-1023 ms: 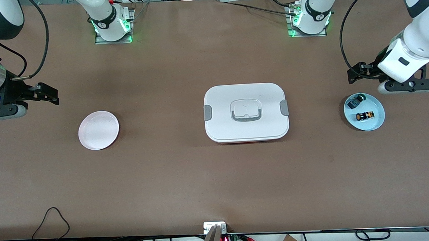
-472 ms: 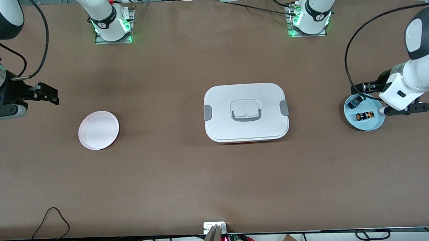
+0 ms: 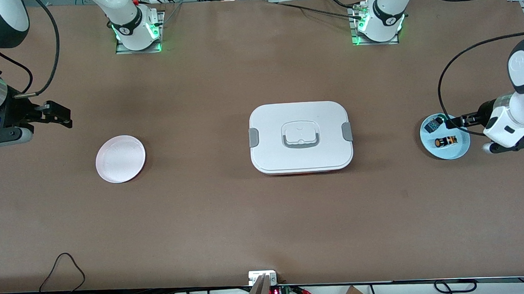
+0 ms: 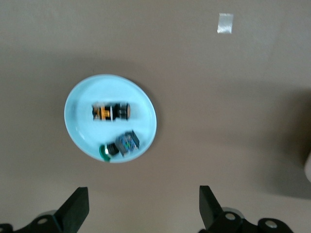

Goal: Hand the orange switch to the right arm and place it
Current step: 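Lower the left gripper onto the orange switch on the blue plate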

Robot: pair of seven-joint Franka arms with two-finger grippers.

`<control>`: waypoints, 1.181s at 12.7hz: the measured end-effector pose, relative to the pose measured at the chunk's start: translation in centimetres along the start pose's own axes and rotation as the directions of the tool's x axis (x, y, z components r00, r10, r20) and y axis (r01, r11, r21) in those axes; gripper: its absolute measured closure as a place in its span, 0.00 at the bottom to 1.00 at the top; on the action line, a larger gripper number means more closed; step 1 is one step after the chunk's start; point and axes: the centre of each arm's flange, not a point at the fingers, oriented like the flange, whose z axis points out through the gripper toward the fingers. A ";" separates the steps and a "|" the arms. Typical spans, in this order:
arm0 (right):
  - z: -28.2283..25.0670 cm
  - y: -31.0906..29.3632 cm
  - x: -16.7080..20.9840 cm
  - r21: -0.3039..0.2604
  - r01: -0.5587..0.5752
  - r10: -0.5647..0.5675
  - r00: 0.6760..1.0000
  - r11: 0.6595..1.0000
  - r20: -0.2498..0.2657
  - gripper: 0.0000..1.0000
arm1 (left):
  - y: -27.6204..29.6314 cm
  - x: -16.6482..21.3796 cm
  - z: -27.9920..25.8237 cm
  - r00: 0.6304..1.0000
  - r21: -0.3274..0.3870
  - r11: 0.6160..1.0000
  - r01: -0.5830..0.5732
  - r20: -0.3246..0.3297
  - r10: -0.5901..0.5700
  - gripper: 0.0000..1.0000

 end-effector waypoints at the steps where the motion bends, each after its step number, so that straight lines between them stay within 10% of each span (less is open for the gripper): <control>1: 0.0 0.0 0.0 0.000 0.000 0.000 1.000 1.000 0.000 0.00 | -0.9 1.0 1.6 1.000 -0.004 1.000 -0.015 -0.011 0.015 0.00; 15: 0.0 0.0 0.0 0.000 0.000 0.000 1.000 1.000 0.000 0.00 | -9.1 3.3 17.8 0.998 -0.162 0.987 0.014 -0.060 -0.024 0.00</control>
